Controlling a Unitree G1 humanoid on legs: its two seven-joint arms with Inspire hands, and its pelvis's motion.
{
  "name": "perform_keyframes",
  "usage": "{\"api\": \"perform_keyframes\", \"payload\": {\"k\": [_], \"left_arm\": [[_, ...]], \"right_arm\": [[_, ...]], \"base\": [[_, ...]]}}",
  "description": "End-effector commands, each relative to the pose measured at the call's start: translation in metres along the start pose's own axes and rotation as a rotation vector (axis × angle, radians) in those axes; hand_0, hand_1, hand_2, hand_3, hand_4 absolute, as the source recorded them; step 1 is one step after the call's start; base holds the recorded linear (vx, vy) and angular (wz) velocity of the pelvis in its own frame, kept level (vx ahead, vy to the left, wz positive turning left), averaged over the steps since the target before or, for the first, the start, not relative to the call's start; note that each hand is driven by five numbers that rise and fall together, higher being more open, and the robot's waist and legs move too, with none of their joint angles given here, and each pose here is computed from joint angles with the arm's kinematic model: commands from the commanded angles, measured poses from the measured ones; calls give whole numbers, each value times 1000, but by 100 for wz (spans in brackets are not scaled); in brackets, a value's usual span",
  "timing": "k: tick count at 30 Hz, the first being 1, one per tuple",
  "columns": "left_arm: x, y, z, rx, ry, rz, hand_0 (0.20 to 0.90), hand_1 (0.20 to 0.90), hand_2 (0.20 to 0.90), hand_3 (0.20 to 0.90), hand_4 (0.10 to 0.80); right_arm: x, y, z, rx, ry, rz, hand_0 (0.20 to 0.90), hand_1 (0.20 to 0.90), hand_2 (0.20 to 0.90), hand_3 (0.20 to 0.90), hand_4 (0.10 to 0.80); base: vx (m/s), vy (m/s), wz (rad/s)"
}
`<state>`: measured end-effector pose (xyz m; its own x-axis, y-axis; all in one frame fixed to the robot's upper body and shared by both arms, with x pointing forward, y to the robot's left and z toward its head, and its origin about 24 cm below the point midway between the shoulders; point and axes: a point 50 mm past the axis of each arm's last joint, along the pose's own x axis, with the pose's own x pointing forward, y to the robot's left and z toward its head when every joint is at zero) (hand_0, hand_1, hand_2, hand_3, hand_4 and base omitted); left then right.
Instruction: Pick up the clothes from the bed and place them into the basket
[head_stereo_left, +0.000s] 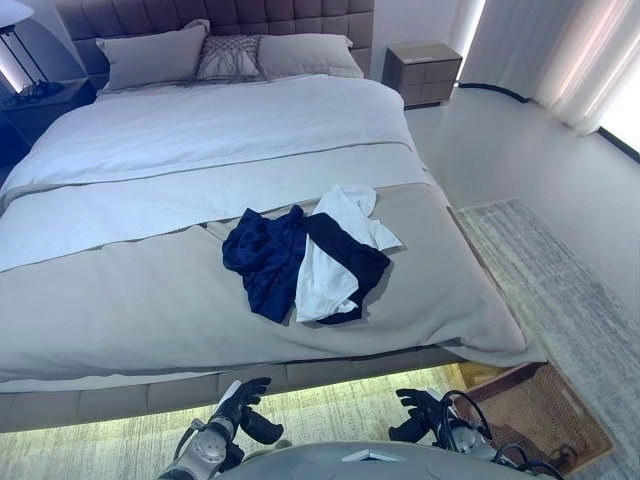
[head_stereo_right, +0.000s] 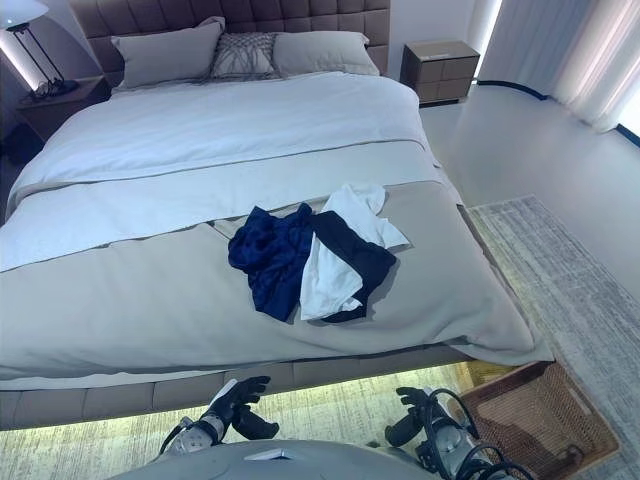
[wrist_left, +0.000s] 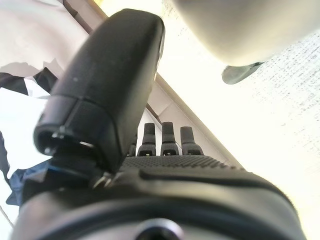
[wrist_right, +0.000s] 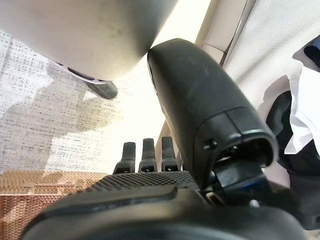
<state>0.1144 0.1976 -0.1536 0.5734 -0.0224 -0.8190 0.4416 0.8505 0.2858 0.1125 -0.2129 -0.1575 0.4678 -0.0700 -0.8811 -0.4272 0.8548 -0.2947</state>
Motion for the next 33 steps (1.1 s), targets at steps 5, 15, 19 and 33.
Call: {"api": "perform_keyframes", "payload": {"k": [5,15,19,33], "left_arm": [[10,13,31,24,-94,28,900,900,900,900,800],[10,12,26,17,-58,16,900,900,900,900,800],[11,13,29,29,-81,28,900,900,900,900,800],[12,17,44,73,-162,114,900,900,900,900,800]], "right_arm": [[5,-6,18,-26,-23,-9,900,900,900,900,800],[6,-10,20,-31,-23,-35,900,900,900,900,800],[6,-11,20,-29,-21,-32,900,900,900,900,800],[6,-20,30,-118,-73,-112,900,900,900,900,800]], "base": [[7,4,-2],[-1,0,0],[-10,0,-2],[-5,-3,0]]}}
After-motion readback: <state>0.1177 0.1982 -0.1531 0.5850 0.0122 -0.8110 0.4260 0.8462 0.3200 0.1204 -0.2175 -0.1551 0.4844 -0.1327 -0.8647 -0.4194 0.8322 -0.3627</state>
